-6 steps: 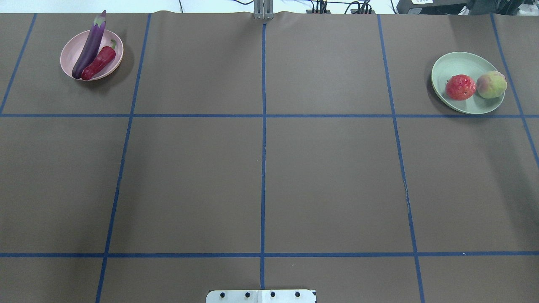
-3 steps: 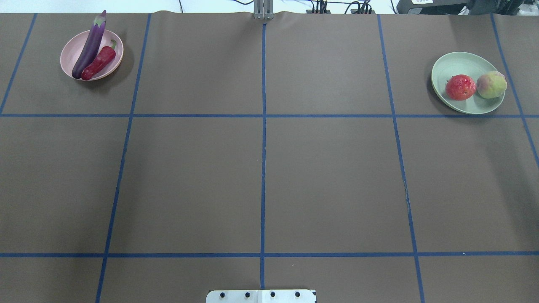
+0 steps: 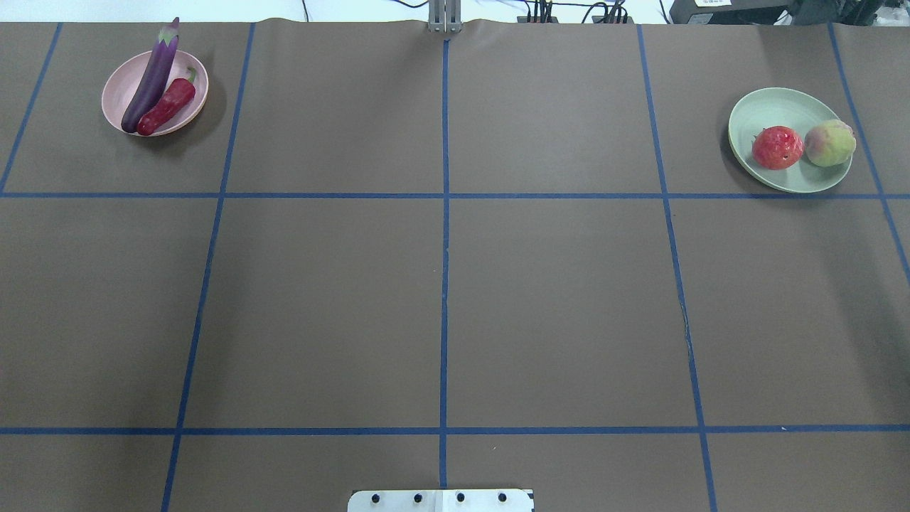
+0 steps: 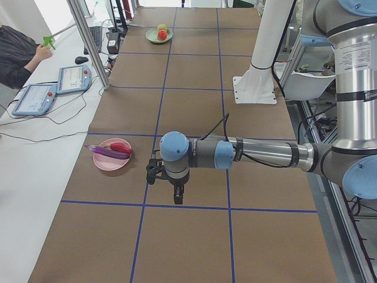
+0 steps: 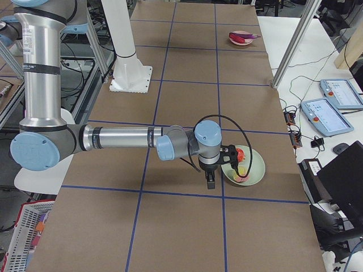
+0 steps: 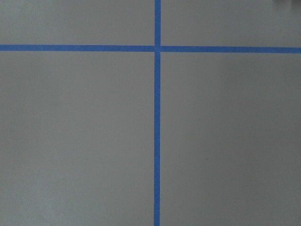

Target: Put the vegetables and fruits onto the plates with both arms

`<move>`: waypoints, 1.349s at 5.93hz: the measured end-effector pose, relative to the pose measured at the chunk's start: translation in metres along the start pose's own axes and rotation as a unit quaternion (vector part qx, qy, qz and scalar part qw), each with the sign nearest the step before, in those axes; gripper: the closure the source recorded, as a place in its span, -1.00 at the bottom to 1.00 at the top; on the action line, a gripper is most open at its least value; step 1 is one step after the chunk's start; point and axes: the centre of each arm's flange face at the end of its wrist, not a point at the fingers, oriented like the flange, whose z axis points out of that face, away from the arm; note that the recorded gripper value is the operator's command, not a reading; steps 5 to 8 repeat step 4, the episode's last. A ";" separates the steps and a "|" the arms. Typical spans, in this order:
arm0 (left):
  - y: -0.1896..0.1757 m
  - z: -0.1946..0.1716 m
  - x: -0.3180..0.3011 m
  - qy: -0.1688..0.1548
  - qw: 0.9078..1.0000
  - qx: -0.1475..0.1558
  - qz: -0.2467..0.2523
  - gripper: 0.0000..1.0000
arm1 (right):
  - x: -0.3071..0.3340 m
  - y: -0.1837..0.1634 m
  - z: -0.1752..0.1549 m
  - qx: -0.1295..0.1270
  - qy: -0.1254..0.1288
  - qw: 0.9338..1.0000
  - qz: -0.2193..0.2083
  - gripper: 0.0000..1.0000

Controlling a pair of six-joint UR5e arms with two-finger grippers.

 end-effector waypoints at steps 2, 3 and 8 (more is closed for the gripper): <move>0.000 0.000 0.000 0.000 1.000 0.000 0.000 -1.00 | -0.001 0.000 0.000 0.000 0.000 1.000 -0.001 -1.00; 0.000 -0.001 0.001 0.000 1.000 0.001 0.002 -1.00 | -0.001 0.000 0.001 0.000 0.000 1.000 -0.001 -1.00; -0.001 0.000 0.001 0.000 1.000 0.003 0.004 -1.00 | -0.001 0.000 0.001 -0.001 0.000 1.000 -0.002 -1.00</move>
